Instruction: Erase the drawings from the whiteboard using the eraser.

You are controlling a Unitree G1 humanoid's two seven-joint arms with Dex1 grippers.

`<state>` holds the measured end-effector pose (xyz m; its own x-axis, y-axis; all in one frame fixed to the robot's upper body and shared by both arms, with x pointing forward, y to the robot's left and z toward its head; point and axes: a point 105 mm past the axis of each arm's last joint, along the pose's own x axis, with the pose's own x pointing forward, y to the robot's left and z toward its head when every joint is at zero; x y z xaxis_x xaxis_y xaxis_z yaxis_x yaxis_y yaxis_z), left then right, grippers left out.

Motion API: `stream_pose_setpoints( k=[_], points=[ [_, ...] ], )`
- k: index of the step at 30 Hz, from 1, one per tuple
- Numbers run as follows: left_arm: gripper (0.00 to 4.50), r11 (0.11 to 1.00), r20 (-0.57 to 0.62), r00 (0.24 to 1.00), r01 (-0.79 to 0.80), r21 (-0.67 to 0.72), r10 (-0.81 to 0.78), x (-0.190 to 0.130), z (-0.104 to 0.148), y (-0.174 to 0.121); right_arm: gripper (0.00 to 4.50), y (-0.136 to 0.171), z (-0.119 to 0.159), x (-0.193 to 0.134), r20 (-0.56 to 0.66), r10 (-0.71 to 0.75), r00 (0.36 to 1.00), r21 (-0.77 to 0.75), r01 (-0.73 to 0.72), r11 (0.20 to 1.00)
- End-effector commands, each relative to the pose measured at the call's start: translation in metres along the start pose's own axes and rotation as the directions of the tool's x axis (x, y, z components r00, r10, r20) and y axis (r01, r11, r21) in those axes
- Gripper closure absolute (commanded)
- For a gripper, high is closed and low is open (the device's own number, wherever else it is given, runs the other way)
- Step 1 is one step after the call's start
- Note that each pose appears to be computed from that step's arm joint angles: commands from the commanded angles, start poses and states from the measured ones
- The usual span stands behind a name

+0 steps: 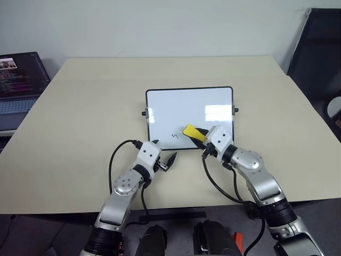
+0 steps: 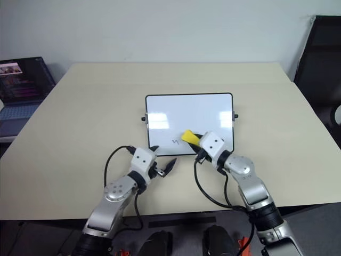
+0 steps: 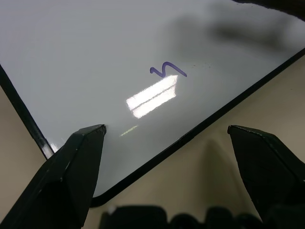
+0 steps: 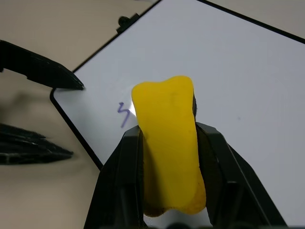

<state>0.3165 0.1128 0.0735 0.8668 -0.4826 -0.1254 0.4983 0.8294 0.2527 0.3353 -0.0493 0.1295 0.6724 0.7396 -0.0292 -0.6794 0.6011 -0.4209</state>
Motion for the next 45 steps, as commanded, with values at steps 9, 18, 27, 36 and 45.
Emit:
stream_pose_setpoints(
  k=[9,18,27,36,45],
  points=[
    [0.0,0.999,0.049,0.998,-0.037,0.04,0.035,-0.005,0.016,0.008,3.31,0.018,0.018,0.045,0.054,0.062,0.997,-0.082,-0.058,0.995],
    [0.0,0.997,0.044,0.997,-0.067,0.038,0.065,-0.01,0.015,0.013,3.31,0.007,-0.019,0.044,-0.14,-0.016,0.99,-0.156,-0.006,0.988],
    [0.0,0.996,0.045,0.996,-0.084,0.044,0.082,-0.01,0.017,0.021,3.31,0.006,-0.044,0.022,-0.236,-0.007,0.972,-0.171,-0.035,0.985],
    [0.0,0.996,0.046,0.996,-0.073,0.041,0.072,-0.008,0.017,0.019,3.31,-0.006,-0.062,-0.007,-0.306,-0.036,0.951,-0.181,-0.021,0.983],
    [0.0,0.997,0.052,0.997,-0.062,0.041,0.06,-0.006,0.019,0.018,3.31,-0.015,-0.032,-0.008,-0.162,-0.077,0.984,-0.098,0.062,0.993]
  ],
)
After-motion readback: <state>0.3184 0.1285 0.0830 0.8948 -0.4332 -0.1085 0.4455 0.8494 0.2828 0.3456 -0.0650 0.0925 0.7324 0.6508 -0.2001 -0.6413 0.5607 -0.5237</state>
